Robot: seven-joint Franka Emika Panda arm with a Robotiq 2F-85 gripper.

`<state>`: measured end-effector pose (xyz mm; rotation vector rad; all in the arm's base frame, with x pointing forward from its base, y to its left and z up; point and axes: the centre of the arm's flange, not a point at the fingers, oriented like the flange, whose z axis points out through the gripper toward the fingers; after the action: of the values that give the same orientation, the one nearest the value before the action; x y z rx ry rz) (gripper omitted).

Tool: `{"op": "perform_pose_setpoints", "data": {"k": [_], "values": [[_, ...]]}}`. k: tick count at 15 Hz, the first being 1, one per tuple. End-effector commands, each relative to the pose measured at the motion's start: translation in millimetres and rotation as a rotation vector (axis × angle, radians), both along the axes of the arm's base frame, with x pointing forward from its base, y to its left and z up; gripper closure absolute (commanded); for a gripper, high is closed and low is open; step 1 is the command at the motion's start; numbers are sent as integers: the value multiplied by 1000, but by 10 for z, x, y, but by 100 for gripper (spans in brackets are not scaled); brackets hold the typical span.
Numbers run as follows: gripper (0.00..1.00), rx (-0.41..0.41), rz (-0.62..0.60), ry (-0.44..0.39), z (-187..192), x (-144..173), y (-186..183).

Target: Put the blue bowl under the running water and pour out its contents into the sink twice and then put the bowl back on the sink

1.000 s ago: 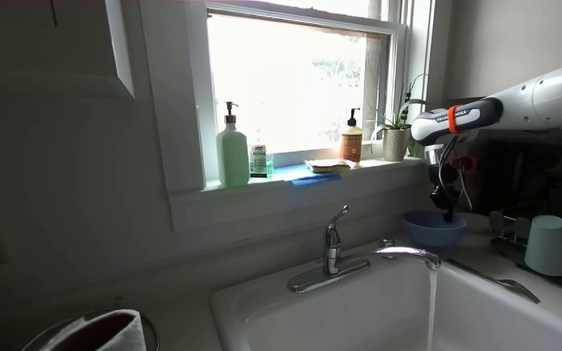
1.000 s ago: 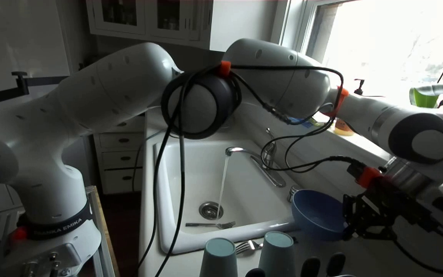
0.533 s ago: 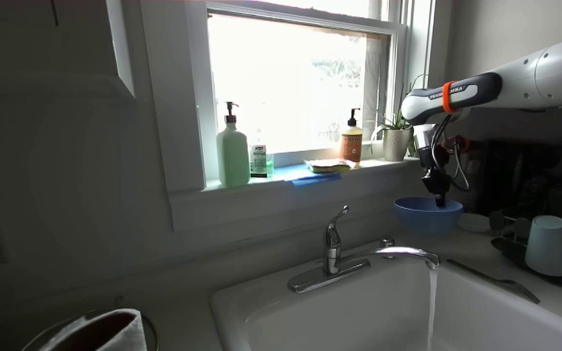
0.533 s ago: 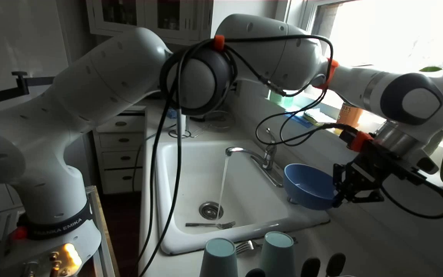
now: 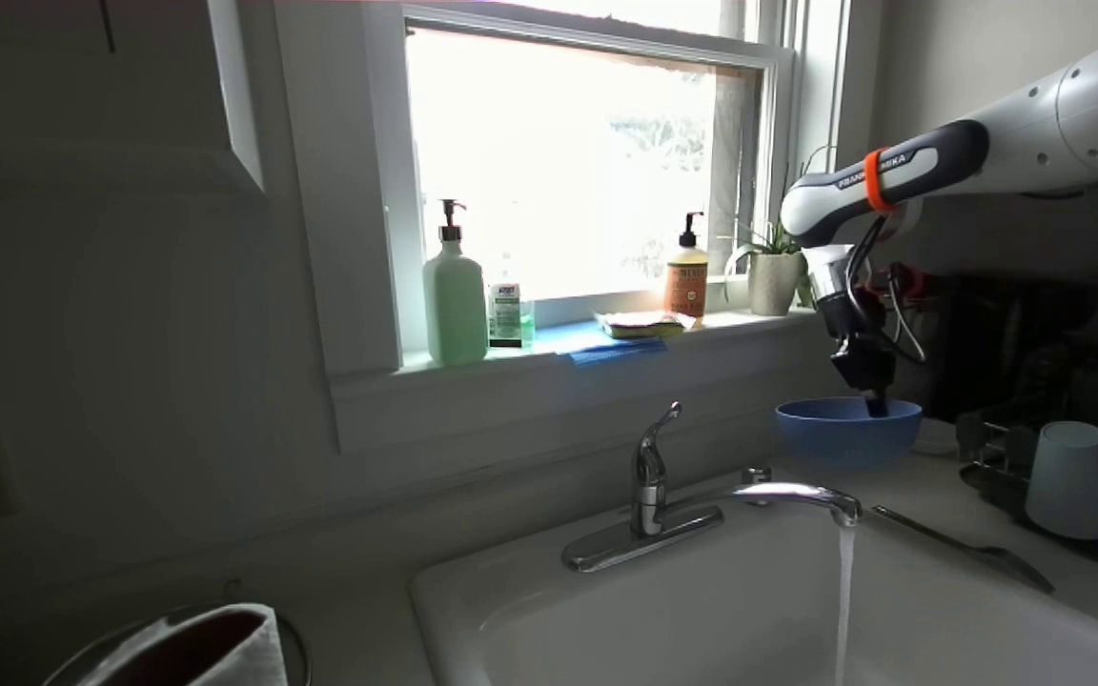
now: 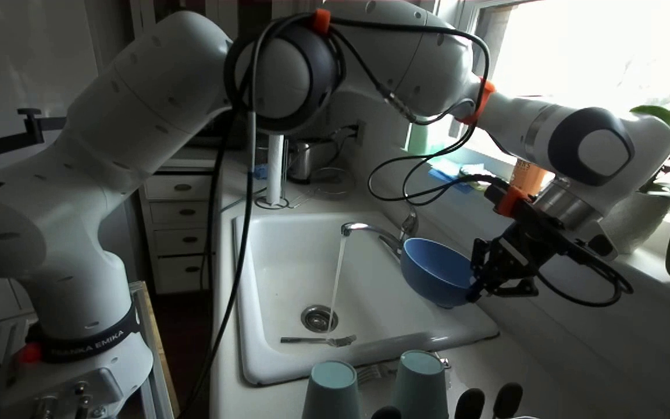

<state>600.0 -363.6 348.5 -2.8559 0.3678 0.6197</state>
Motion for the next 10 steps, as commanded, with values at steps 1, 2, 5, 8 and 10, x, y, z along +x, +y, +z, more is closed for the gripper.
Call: {"op": "perform_pose_setpoints", "data": {"k": [1, 2, 5, 8, 10], "values": [[99, 9, -53, 17, -105, -489, 365], [99, 8, -65, 14, -138, -529, 404], [99, 19, -91, 5, -212, -625, 517], [99, 17, -84, 23, -281, -721, 654], [96, 22, -68, 40, -339, -454, 436]]}}
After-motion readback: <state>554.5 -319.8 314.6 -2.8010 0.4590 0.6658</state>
